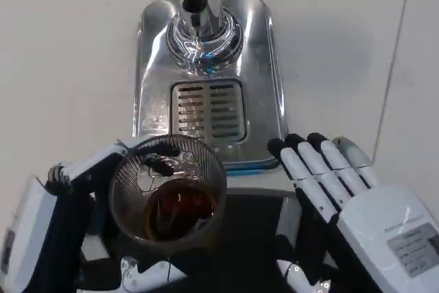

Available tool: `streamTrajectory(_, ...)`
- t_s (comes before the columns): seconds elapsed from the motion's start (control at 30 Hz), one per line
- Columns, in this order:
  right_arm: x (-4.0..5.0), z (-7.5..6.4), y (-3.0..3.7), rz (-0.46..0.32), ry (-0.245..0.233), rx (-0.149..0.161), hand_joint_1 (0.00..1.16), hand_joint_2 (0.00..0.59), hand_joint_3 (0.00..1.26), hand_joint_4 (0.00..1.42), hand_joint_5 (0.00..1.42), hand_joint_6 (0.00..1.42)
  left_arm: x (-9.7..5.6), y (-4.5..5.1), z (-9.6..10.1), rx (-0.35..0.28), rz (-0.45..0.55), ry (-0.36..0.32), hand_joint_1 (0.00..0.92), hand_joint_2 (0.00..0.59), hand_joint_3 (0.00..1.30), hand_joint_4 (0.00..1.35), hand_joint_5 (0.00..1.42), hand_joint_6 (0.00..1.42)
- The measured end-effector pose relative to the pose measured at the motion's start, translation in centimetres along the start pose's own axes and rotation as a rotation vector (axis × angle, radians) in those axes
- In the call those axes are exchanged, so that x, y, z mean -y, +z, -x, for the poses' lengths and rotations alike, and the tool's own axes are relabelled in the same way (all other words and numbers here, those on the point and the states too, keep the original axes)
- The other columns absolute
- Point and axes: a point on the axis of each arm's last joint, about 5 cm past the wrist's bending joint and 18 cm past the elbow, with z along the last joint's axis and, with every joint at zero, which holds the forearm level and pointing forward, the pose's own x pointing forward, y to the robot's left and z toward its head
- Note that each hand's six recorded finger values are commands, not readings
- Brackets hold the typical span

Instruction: Grasp the cup under the faucet to collect the drink, then remove the cup.

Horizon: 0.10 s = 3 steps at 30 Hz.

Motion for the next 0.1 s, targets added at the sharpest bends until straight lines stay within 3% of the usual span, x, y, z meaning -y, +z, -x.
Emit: streamTrajectory(0.1, -0.08, -0.14, -0.10, -0.001, -0.007, -0.004, 0.23, 0.553, 0.00, 0.00, 0.00, 0.00, -0.07, -0.03, -0.02, 0.000, -0.004, -0.001, 0.769, 0.061, 1.07, 1.18, 1.33, 1.42)
